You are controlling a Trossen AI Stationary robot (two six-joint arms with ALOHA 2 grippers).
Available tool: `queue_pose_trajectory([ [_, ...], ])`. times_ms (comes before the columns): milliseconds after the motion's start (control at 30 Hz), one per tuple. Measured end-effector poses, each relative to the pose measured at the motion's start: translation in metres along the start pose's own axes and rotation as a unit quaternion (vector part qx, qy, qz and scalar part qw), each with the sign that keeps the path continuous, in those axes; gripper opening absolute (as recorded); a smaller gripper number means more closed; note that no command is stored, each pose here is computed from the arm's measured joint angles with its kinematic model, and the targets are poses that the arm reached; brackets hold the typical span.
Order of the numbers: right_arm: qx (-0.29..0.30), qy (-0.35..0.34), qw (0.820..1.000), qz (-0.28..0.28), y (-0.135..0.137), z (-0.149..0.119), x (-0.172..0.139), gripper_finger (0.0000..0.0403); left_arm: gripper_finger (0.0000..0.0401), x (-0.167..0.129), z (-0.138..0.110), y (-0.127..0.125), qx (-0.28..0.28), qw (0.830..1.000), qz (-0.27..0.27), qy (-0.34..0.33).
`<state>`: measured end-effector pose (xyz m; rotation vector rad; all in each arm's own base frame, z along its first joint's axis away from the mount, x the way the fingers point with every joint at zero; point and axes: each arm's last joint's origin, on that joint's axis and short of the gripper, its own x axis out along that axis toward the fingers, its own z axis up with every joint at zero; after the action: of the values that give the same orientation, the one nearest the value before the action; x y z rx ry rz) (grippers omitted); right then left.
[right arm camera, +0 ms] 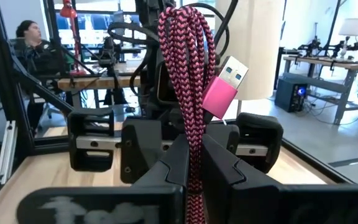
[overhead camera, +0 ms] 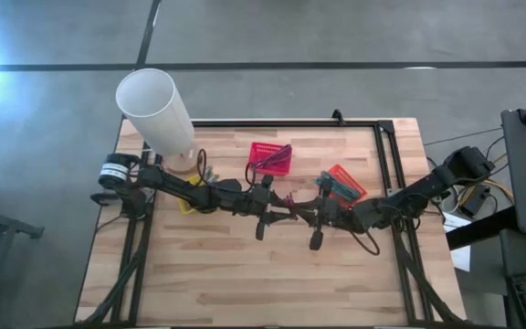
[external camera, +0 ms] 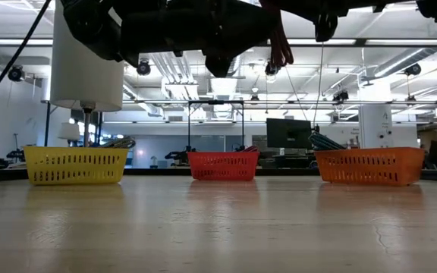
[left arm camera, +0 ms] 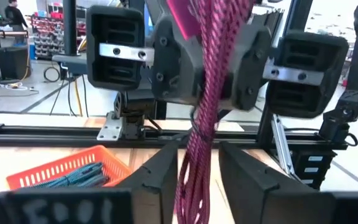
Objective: Pick & Place USB Port
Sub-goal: Put the pink charger cable into the red bin
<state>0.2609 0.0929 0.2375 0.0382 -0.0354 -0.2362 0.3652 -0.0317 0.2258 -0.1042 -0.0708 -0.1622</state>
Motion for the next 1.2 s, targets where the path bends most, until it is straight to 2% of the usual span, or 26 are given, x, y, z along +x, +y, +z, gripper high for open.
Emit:
queue_pose_trajectory([
  [300,-0.003,0.000,1.000,0.000,0.000,0.000,0.000,0.0033,0.0013,0.001,0.001,0.000,0.013,1.000,0.000,-0.001],
  [533,-0.012,0.001,1.000,0.002,0.000,0.000,0.000,0.0092,0.0022,0.000,-0.004,0.000,0.011,1.000,0.002,0.019],
  [667,-0.025,0.003,1.000,0.002,0.000,0.000,-0.001,0.0124,0.0012,0.000,-0.007,0.001,0.010,0.999,0.009,0.036],
  [833,-0.041,0.004,0.999,-0.024,-0.001,0.005,-0.007,0.0153,0.0008,-0.003,-0.007,0.006,-0.012,0.998,0.031,0.060],
  [1000,-0.030,0.021,0.998,-0.056,-0.006,0.014,-0.016,0.0170,0.0012,-0.013,-0.015,0.020,-0.042,0.983,0.078,0.163],
  [1100,-0.047,0.059,0.995,-0.059,-0.010,0.009,-0.022,0.0176,0.0010,-0.016,0.000,0.027,-0.030,0.975,0.134,0.175],
  [1200,-0.035,0.067,0.995,-0.061,-0.014,0.014,-0.027,0.0180,0.0010,-0.019,0.002,0.039,-0.003,0.957,0.200,0.210],
])
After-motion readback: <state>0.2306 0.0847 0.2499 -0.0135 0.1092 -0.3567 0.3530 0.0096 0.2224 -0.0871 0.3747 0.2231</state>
